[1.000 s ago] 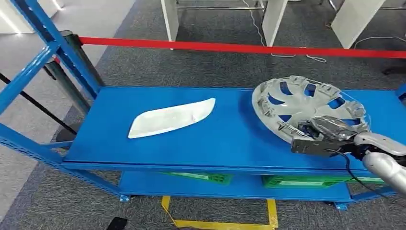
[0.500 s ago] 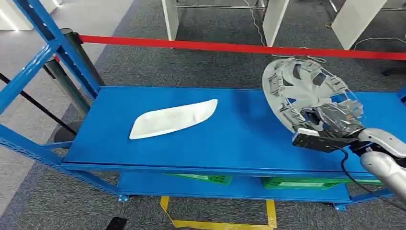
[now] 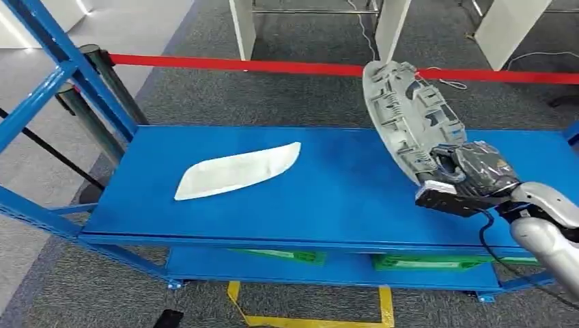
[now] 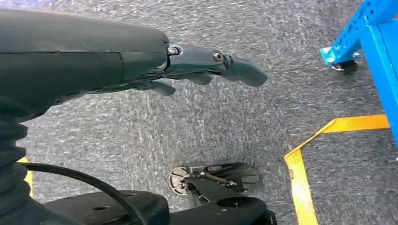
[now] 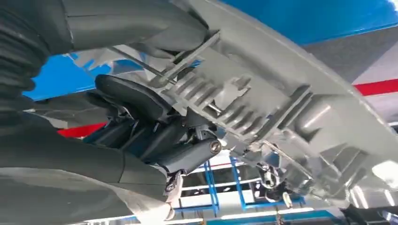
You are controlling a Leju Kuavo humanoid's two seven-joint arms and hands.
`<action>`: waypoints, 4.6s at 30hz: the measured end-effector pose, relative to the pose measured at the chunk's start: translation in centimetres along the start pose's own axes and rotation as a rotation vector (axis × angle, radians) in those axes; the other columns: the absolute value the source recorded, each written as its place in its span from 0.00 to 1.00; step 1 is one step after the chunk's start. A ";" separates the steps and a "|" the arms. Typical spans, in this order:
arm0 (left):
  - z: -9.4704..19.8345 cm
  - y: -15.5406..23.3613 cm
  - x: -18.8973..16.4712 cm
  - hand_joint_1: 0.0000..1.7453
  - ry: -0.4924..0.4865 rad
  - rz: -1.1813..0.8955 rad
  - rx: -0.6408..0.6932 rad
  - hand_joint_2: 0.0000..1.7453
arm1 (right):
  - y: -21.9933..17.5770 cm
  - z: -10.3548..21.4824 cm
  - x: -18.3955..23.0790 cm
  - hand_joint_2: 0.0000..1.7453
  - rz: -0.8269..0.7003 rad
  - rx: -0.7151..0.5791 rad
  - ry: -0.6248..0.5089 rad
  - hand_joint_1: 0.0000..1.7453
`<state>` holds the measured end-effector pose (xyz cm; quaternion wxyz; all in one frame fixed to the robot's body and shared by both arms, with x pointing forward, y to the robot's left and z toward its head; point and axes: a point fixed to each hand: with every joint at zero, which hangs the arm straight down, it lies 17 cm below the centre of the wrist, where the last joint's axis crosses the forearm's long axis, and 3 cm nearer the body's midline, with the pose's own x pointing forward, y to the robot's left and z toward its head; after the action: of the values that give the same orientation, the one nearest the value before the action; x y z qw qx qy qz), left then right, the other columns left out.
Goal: Take the parts from the cabinet and place them on the table.
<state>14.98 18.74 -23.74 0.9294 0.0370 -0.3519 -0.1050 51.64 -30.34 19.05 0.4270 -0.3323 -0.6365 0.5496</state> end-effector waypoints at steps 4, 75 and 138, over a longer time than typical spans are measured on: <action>0.0 -0.1 0.0 0.00 -0.001 0.001 -0.003 1.00 | -0.6 0.0 0.2 1.00 0.011 -0.015 -0.003 1.00; -0.4 2.7 -1.2 0.00 0.058 -0.008 0.065 1.00 | -7.8 1.9 7.5 1.00 0.181 -0.404 -0.134 1.00; -1.0 3.7 -1.0 0.00 0.087 0.006 0.105 1.00 | -8.3 1.5 7.7 1.00 0.070 -0.346 -0.190 1.00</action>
<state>15.58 22.60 -24.58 0.9409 0.0893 -0.3164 -0.0817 47.49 -25.57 28.55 0.2823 -0.3694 -0.7469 0.4753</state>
